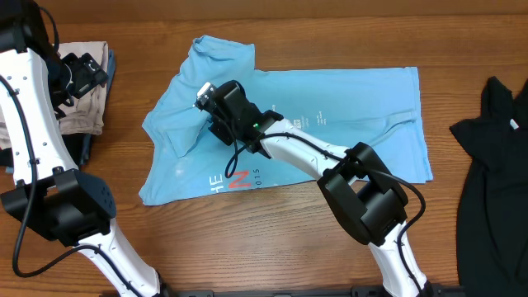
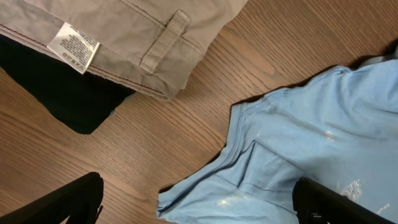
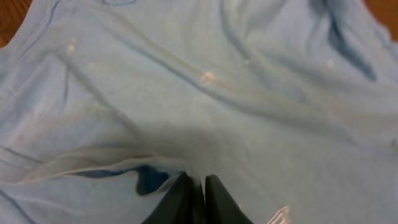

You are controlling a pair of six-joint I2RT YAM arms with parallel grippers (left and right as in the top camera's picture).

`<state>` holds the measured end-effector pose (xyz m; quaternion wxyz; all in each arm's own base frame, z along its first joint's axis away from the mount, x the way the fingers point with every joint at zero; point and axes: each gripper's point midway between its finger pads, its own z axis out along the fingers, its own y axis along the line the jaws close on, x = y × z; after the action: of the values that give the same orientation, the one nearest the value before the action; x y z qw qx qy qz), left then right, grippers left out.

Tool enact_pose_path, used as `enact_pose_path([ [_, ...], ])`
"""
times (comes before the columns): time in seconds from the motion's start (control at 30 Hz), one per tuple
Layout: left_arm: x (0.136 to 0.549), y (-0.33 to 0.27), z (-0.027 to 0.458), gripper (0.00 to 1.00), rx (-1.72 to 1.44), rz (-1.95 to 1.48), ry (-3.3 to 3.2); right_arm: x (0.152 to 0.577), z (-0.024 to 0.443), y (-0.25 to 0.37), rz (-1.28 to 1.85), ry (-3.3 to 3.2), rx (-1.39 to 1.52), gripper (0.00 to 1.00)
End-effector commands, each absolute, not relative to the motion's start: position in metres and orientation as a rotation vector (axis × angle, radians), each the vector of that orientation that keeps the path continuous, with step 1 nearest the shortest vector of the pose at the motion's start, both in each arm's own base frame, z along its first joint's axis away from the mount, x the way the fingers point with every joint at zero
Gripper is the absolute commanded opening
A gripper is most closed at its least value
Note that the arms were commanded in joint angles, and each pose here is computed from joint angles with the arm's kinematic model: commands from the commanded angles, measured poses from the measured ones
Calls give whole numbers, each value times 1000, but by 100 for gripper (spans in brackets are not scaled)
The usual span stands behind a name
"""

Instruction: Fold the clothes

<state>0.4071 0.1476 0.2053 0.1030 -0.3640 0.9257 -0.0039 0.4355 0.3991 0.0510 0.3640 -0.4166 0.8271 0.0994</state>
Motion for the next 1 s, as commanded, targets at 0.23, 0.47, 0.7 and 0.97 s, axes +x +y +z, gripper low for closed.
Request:
enact_pose_path([
  [0.23, 410, 151, 213, 100, -1058, 13, 2708, 463, 82, 410, 283, 1994, -978, 58],
  [0.47, 410, 151, 213, 100, -1058, 13, 2708, 424, 153, 401, 468, 2129, -811, 23],
  [0.7, 410, 151, 213, 100, -1058, 13, 2708, 363, 75, 409, 650, 2463, -891, 4],
  [0.97, 410, 151, 213, 100, -1058, 13, 2708, 343, 14, 430, 641, 2515, -973, 4],
])
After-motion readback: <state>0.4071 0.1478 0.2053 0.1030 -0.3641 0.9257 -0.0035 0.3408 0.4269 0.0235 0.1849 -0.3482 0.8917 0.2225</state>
